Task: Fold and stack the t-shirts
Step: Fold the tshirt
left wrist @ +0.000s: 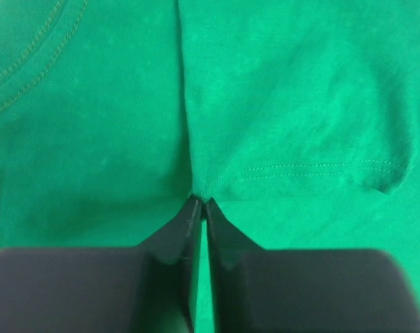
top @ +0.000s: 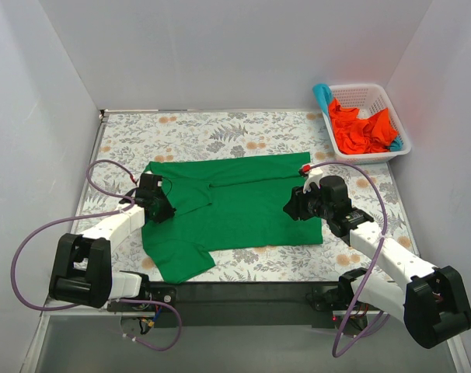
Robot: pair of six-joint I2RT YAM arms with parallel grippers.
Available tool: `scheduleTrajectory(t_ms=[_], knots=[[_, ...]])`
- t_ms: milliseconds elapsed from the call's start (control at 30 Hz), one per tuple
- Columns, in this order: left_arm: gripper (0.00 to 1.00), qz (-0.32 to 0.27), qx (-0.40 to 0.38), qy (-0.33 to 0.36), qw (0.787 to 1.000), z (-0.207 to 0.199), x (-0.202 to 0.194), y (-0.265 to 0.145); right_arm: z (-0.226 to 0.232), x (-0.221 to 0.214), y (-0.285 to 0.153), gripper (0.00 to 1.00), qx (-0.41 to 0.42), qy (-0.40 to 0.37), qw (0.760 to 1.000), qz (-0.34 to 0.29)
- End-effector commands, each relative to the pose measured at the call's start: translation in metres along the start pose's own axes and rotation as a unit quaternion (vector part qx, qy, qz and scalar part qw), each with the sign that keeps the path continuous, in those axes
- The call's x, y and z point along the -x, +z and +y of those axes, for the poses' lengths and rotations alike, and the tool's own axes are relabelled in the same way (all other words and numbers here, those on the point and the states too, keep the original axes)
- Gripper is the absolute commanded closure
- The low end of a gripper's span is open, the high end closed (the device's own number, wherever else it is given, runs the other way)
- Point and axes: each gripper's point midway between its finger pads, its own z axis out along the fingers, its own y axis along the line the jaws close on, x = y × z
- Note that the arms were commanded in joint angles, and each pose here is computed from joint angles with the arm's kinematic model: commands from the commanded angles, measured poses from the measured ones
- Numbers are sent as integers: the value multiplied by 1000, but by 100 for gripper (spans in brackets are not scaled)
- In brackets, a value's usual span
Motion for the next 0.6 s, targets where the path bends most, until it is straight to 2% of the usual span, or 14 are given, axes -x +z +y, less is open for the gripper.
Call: scheduleTrajectory(t_ms=[0,300,433,567], knots=[[100,15,0,-6,1000,-1,-3,-6,2,5,-3,56,5,-5,1000,-14],[100,42,9,-28,999,-9,1,-28,1,5,-3,56,1,-6,1000,-14],[100,45,19,-29,998,-7,2,-26,3,6,-1,56,9,-4,1000,-10],[100,60,42,-29,997,2,-7,-18,16,10,7,56,49,2,999,-3]])
